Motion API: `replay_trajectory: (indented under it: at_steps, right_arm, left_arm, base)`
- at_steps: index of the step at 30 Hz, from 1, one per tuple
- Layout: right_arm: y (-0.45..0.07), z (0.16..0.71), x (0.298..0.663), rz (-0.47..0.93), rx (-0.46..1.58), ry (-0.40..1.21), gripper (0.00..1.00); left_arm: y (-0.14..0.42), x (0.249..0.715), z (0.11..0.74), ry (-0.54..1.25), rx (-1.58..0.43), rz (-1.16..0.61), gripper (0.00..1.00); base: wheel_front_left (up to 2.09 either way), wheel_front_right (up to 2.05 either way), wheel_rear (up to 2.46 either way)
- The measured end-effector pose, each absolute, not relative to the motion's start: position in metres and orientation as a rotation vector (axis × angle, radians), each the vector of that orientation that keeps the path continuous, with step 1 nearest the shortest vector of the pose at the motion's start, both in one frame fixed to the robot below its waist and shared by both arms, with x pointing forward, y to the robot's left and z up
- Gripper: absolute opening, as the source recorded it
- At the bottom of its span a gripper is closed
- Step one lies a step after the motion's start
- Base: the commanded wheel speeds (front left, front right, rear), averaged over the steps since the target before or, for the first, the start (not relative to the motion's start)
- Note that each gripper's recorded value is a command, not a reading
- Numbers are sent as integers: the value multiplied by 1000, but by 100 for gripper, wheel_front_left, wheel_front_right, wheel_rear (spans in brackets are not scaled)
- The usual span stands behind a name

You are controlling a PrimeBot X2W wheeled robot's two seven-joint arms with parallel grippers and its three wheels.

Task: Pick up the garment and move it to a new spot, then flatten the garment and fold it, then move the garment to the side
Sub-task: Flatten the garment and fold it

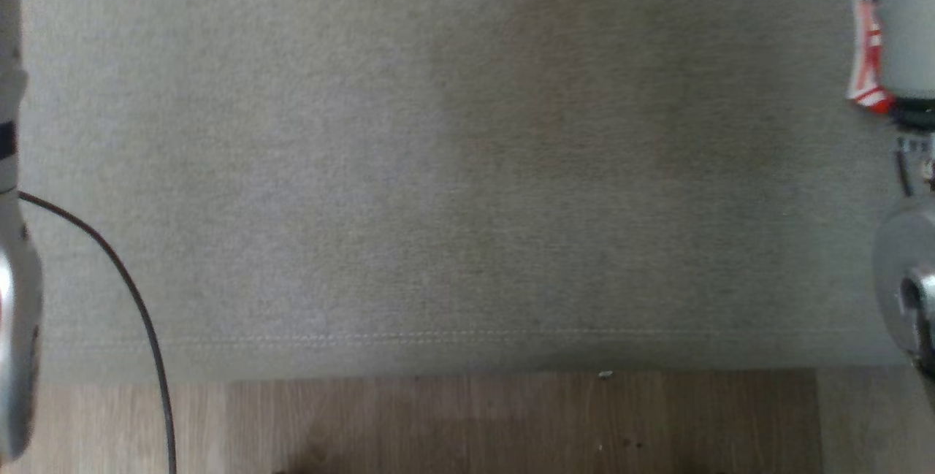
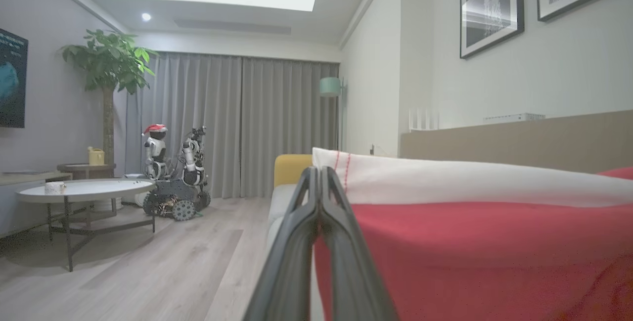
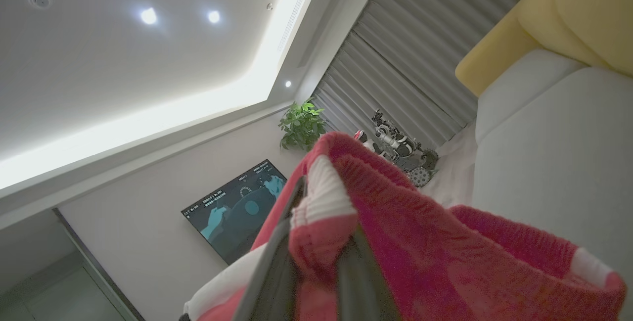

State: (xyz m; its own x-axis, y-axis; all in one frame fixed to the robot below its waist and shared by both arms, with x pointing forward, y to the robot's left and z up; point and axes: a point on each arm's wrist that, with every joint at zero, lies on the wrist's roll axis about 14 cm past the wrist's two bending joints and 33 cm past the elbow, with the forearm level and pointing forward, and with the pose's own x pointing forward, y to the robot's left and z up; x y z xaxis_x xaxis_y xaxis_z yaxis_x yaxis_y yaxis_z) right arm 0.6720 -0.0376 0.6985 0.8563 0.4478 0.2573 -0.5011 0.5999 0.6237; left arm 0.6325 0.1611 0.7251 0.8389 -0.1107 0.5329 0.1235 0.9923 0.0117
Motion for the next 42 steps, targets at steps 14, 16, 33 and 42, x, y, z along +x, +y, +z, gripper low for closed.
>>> replay_trajectory:
  at_steps: [14, 16, 33, 42]
  right_arm:
    - [-20, 462, 619, 364, 791, 474, 0]
    - [-22, 444, 601, 354, 766, 539, 0]
    - [-70, 384, 495, 251, 477, 888, 0]
    - [-90, 367, 456, 253, 338, 1032, 0]
  left_arm:
    - [168, 594, 548, -165, 2, -154, 0]
    - [171, 577, 527, -111, -3, -153, 0]
    - [172, 470, 482, 32, 39, -218, 0]
    - [170, 439, 472, 70, 45, -241, 0]
  base:
    - [0, 0, 0]
    - [0, 0, 0]
    - [0, 0, 0]
    - [0, 0, 0]
